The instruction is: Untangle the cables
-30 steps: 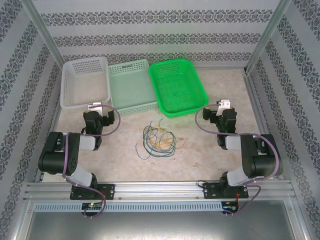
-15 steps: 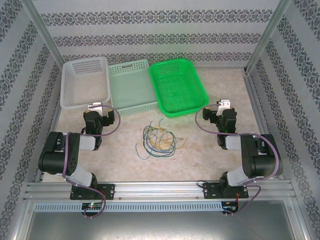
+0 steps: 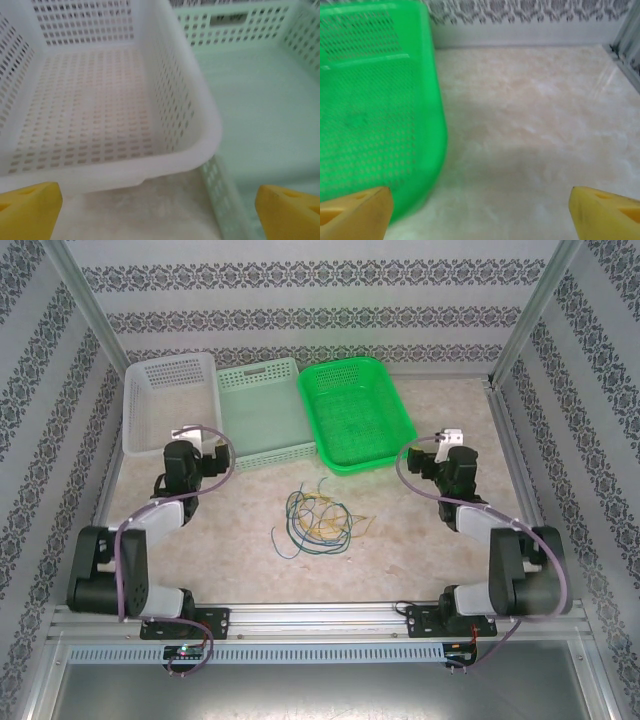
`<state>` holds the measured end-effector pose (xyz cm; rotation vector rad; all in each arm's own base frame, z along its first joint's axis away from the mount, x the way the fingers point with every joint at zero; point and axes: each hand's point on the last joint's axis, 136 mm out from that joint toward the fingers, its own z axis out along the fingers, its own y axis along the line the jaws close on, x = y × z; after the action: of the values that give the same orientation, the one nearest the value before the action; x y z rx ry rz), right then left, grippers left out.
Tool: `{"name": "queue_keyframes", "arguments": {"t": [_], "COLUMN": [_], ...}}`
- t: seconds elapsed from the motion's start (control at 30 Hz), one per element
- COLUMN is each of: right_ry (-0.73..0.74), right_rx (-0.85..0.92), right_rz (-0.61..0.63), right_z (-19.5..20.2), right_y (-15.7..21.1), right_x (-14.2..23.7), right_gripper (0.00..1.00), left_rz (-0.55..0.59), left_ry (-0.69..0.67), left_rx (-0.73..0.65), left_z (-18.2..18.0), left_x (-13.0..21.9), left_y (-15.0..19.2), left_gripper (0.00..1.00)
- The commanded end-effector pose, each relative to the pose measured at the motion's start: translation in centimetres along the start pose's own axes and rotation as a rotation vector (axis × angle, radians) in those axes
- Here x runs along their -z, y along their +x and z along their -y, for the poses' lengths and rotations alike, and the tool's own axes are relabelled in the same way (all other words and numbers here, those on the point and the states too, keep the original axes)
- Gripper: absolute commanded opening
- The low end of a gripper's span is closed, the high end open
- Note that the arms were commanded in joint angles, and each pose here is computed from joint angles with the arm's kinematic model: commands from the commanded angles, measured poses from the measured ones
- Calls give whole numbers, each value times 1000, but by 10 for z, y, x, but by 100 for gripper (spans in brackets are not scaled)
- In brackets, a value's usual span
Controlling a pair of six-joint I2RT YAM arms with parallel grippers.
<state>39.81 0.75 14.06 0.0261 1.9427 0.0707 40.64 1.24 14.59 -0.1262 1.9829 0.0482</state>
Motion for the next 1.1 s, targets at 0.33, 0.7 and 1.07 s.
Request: {"name": "queue_keyframes", "arguments": {"t": [0.33,0.7,1.07], "right_ry": [-103,-208,-146], "right_rx": [-85,-19,-116], "right_rz": [-194,-369,-446], "right_z": [-48,-123,-115], "right_y": [-12,-14,3], "right_x": [33,16,11], "right_gripper": [84,84,83], "left_rz": [-107,-467,-641], "left_ry": [-86,34,103], "left_rx": [157,95,153], "left_z": [-9,33,56], "left_x": [45,-54,-97], "left_y": [-44,-55,-4], "left_gripper": [100,88,56]}}
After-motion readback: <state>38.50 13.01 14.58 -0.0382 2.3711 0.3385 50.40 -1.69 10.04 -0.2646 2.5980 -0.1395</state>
